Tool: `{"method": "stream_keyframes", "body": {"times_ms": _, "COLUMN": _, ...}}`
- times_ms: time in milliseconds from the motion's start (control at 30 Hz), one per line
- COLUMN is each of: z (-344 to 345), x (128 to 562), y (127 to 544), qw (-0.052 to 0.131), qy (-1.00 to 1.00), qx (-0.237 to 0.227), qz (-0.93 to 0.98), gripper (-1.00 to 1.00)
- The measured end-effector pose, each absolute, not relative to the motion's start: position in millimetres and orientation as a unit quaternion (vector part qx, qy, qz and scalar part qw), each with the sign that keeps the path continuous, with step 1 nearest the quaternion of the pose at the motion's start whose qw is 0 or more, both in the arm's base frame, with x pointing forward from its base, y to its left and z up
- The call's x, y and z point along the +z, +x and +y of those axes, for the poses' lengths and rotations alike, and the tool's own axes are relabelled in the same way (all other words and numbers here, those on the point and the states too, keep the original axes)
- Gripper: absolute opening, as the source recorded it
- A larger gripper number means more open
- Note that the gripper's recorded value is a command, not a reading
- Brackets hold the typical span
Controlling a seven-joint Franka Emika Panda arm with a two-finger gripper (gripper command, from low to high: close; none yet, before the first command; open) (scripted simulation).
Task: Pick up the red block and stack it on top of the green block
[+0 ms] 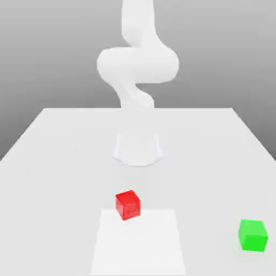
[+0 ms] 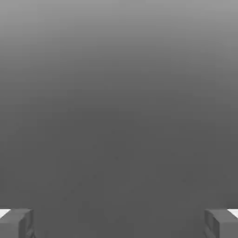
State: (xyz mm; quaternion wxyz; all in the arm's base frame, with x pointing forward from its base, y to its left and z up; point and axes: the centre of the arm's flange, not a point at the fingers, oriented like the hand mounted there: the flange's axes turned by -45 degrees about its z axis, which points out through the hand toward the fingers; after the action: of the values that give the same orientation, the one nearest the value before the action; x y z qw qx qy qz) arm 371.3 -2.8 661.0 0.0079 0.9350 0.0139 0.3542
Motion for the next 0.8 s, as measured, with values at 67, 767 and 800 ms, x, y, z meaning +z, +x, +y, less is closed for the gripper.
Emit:
{"method": "stream_keyframes", "body": {"times_ms": 67, "z": -5.8, "x": 611.4, "y": 390.0, "qw": 0.016, "qy": 0.947, "qx": 0.319, "qz": 0.035, "gripper": 0.00}}
{"method": "stream_keyframes", "body": {"times_ms": 767, "z": -26.5, "x": 162.4, "y": 314.7, "qw": 0.000, "qy": 0.975, "qx": 0.000, "qz": 0.223, "gripper": 0.00}}
{"method": "stream_keyframes", "body": {"times_ms": 800, "z": -26.8, "x": 154.6, "y": 313.9, "qw": 0.001, "qy": 0.975, "qx": 0.000, "qz": 0.223, "gripper": 0.00}}
